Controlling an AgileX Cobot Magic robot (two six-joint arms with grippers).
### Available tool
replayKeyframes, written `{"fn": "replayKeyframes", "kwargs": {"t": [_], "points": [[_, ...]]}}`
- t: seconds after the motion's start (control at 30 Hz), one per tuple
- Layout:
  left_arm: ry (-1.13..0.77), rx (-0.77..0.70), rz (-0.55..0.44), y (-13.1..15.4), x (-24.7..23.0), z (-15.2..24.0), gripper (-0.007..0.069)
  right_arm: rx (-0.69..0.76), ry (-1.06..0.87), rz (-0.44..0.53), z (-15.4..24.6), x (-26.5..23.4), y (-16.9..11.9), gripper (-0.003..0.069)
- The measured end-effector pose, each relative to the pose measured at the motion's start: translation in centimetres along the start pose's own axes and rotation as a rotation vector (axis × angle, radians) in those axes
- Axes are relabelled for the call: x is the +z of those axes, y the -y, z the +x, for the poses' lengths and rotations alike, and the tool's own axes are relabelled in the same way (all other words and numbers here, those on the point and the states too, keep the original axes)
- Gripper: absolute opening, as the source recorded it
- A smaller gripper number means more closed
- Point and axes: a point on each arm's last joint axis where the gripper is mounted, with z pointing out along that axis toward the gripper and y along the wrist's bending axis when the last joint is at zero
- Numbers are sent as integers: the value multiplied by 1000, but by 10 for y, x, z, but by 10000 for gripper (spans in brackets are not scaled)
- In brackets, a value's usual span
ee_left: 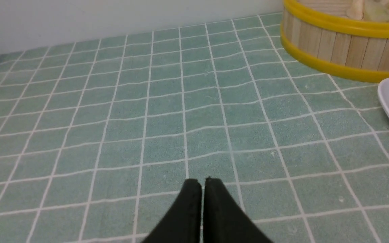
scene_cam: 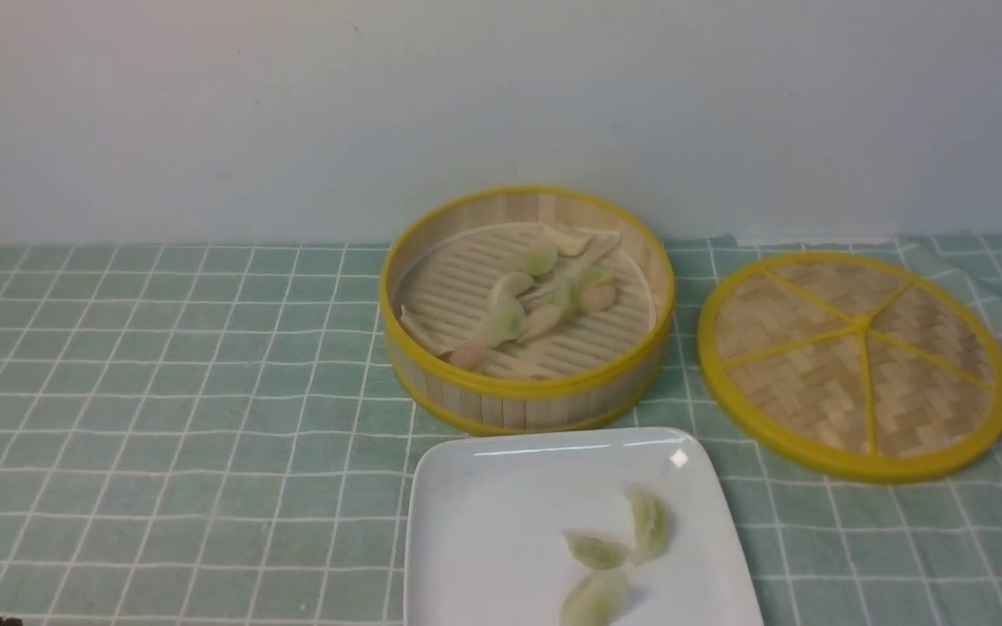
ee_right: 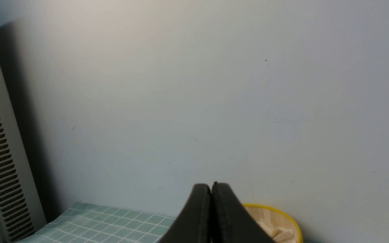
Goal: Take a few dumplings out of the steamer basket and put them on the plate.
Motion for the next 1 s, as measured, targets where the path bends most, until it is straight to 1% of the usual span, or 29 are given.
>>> {"fn": "replayKeyframes", "kwargs": {"t": [0.8,0.93,1.0], "points": [[0,-3,1,0,0,0,-6,-6,-1,1,0,0,0,-13],[0,-3,1,0,0,0,-6,-69,-22,22,5,-1,2,-13],[0,-4,2,0,0,0,-6,-106,-31,72,15,-1,6,-13]]}}
